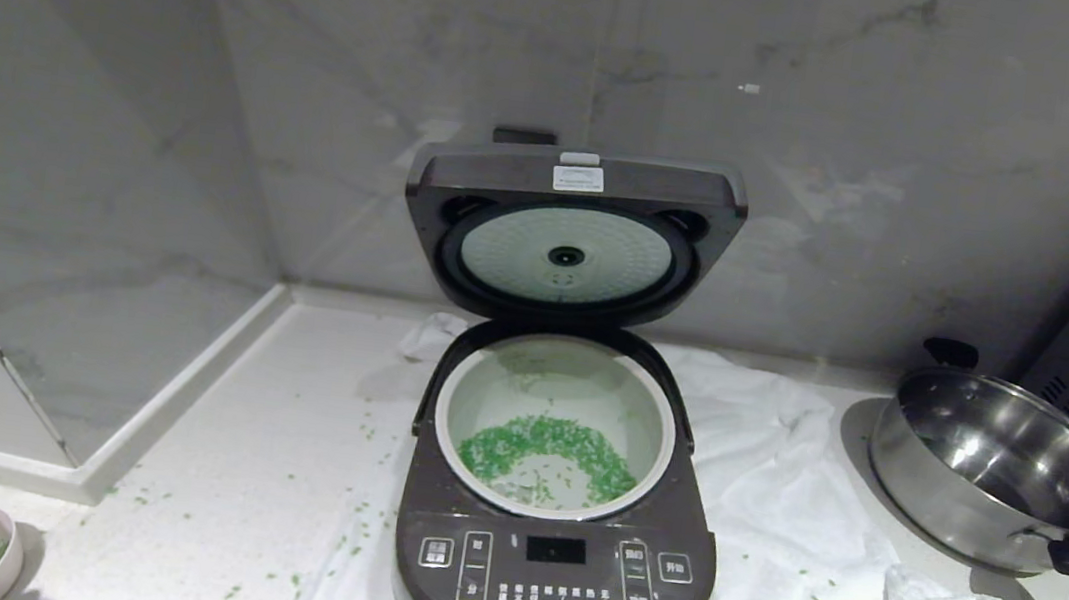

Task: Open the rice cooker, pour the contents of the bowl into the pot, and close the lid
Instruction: Pour the water from the bowl into the rice cooker

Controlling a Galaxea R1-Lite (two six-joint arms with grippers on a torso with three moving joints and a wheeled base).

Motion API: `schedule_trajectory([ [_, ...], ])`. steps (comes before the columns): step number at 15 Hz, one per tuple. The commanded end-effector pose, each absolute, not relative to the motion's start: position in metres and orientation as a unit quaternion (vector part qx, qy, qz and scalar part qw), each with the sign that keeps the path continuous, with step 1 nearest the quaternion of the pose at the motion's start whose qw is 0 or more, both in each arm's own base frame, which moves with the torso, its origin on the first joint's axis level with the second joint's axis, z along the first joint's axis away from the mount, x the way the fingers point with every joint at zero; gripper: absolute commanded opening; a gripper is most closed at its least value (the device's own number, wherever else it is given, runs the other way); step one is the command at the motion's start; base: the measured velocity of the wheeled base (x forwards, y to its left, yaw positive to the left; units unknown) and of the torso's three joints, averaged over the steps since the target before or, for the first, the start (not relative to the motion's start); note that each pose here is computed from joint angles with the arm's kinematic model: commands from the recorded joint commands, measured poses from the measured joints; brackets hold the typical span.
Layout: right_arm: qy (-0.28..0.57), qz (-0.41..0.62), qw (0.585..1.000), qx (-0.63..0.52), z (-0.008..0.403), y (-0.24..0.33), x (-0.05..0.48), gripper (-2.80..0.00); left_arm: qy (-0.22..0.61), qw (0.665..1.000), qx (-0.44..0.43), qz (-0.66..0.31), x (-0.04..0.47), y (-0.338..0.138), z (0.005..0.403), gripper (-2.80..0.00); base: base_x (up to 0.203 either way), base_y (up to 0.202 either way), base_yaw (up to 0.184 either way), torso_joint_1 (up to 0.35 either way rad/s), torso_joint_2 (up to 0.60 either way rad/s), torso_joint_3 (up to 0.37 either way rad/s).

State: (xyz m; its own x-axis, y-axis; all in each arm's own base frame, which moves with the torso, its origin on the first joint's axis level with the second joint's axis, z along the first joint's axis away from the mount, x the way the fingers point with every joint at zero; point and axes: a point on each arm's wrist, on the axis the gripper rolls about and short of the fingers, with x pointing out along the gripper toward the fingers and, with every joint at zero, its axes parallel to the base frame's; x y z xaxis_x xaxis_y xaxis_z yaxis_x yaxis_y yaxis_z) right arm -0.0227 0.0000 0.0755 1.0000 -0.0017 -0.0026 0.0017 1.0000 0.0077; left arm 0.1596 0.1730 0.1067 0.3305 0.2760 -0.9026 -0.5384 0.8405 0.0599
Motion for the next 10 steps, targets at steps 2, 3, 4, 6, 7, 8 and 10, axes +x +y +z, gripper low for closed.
schedule_trajectory([
  [2, 0.002, -0.001, 1.0, 0.004, 0.075, 0.0, -0.023, -2.8, 0.507, 0.813, -0.119, 0.261, 0.179, 0.196, 0.084, 0.0, 0.0, 0.0, 0.0, 0.0, 0.0, 0.0],
  [3, 0.002, -0.001, 1.0, 0.004, 0.075, 0.0, -0.023, -2.8, 0.504, 0.814, -0.116, 0.263, 0.181, 0.199, 0.076, 0.0, 0.0, 0.0, 0.0, 0.0, 0.0, 0.0],
  [4, 0.002, -0.001, 1.0, 0.004, 0.075, 0.0, -0.023, -2.8, 0.505, 0.814, -0.116, 0.263, 0.184, 0.203, 0.068, 0.0, 0.0, 0.0, 0.0, 0.0, 0.0, 0.0],
  [6, 0.002, -0.001, 1.0, 0.004, 0.075, 0.0, -0.023, -2.8, 0.508, 0.812, -0.118, 0.263, 0.191, 0.211, 0.053, 0.0, 0.0, 0.0, 0.0, 0.0, 0.0, 0.0],
  [7, 0.002, -0.001, 1.0, 0.004, 0.075, 0.0, -0.023, -2.8, 0.505, 0.813, -0.117, 0.266, 0.193, 0.214, 0.047, 0.0, 0.0, 0.0, 0.0, 0.0, 0.0, 0.0],
  [8, 0.002, -0.001, 1.0, 0.004, 0.075, 0.0, -0.023, -2.8, 0.507, 0.811, -0.12, 0.267, 0.192, 0.216, 0.043, 0.0, 0.0, 0.0, 0.0, 0.0, 0.0, 0.0],
  [10, 0.002, -0.001, 1.0, 0.004, 0.075, 0.0, -0.023, -2.8, 0.516, 0.802, -0.131, 0.271, 0.19, 0.223, 0.033, 0.0, 0.0, 0.0, 0.0, 0.0, 0.0, 0.0],
])
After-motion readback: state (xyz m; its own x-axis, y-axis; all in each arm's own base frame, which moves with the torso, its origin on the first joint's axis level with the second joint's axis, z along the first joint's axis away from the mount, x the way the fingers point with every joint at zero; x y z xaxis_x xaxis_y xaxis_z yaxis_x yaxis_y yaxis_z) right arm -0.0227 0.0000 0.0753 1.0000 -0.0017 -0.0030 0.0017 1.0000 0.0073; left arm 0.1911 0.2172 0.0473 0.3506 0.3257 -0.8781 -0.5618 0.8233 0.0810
